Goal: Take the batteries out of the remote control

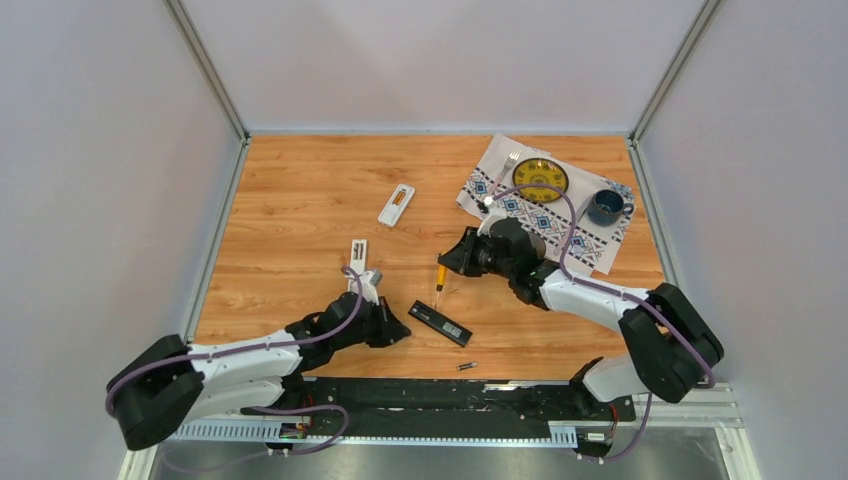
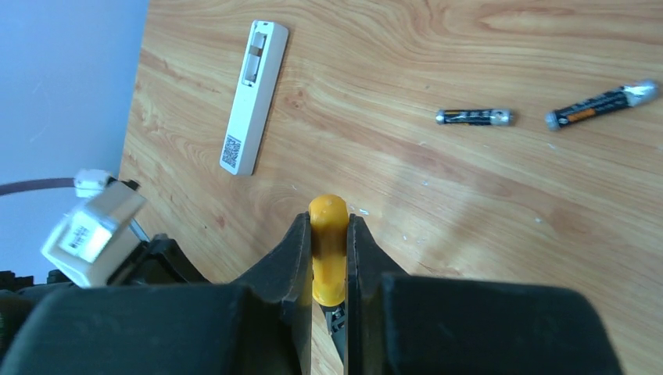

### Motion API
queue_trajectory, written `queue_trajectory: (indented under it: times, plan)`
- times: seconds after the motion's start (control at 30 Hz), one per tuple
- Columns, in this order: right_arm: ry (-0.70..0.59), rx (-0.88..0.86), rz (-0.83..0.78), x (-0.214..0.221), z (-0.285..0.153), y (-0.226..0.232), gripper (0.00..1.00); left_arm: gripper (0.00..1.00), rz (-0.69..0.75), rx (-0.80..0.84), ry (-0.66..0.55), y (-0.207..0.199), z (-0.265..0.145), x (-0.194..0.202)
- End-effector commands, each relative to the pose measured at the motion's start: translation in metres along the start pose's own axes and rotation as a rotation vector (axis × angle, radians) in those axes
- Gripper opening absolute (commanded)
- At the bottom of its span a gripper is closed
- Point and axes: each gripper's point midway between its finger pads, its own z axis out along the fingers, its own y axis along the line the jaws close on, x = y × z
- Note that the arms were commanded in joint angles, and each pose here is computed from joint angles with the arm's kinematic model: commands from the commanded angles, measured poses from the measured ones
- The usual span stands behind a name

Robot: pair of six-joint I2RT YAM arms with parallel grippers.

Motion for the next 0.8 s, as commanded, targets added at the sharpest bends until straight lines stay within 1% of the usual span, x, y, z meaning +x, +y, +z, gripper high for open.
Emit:
queue_trajectory:
  times: [0.0,0.03,0.2,0.33,0.4,0.43,0.5,0.77]
  plan:
    - [-0.079,-0.066,-0.055,-0.022,0.017,0.024,0.00,0.00,0.004,-0.131,-0.111,0.031,-0.014,-0.019]
    - [-0.077,-0.074,-0.056,-0.021,0.019,0.026,0.00,0.00,0.007,-0.120,-0.133,0.028,-0.016,-0.024]
    - [-0.059,-0.070,-0.067,-0.015,0.033,0.028,0.00,0.00,0.024,-0.125,-0.156,0.026,-0.017,-0.035]
    - [-0.055,-0.061,-0.067,-0.015,0.038,0.028,0.00,0.00,0.034,-0.134,-0.129,0.025,-0.007,-0.034]
    - [-0.055,-0.061,-0.067,-0.015,0.038,0.028,0.00,0.00,0.033,-0.112,-0.125,0.020,-0.001,-0.035]
    - [-0.053,-0.060,-0.068,-0.014,0.038,0.028,0.00,0.00,0.028,-0.130,-0.107,0.025,0.004,-0.031]
    - [-0.054,-0.059,-0.067,-0.014,0.037,0.028,0.00,0.00,0.016,-0.107,-0.112,0.021,0.010,-0.033]
    - [-0.032,-0.025,-0.052,-0.005,0.043,0.016,0.00,0.00,-0.001,-0.123,-0.080,0.023,0.029,-0.030]
